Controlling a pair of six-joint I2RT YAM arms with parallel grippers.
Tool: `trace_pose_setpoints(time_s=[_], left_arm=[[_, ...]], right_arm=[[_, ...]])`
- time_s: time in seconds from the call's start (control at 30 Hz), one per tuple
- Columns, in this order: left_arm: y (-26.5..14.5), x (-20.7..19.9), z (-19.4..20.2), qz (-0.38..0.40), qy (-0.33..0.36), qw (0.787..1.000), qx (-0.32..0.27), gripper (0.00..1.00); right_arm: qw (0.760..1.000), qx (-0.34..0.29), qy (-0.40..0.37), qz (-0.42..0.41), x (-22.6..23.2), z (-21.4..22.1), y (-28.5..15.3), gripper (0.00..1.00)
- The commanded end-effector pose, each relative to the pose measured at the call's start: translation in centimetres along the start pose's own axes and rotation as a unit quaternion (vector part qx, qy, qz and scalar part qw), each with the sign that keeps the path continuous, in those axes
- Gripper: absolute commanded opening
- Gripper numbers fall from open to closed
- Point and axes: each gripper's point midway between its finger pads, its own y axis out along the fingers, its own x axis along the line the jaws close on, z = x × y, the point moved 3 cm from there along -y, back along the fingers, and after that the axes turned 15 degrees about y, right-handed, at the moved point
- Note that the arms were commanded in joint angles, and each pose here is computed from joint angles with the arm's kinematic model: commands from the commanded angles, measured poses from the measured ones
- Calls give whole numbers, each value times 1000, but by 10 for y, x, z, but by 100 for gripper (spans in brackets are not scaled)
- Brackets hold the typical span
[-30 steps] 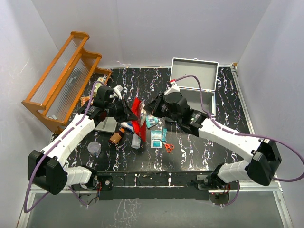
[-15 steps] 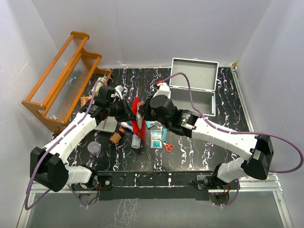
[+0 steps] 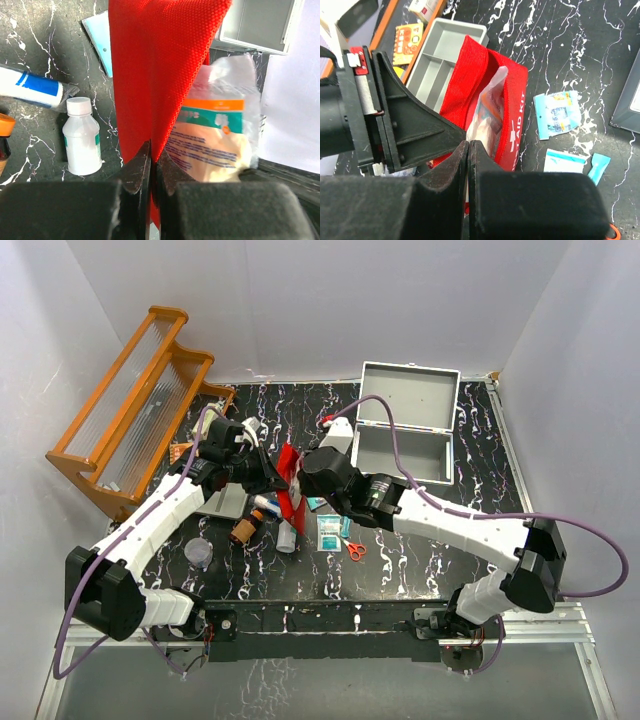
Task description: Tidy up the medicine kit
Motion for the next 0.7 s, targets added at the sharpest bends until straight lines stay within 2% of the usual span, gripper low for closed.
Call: trace_pose_setpoints(time_s=[0.0, 0.33, 0.47, 0.67], left_arm=[[-11, -13, -11, 20, 25, 999, -18, 0], [-14, -20, -18, 32, 33, 999, -28, 0], [-15, -23, -20, 39, 36, 998, -29, 0], [-16, -22, -17, 40, 44, 998, -25, 0]], right_arm=[[1000, -7, -6, -23, 14, -7, -1, 0], [999, -3, -45, 22, 2, 3, 10, 0], [998, 14, -61, 12, 2, 12, 11, 0], [999, 24, -44, -15, 14, 7, 2, 19]])
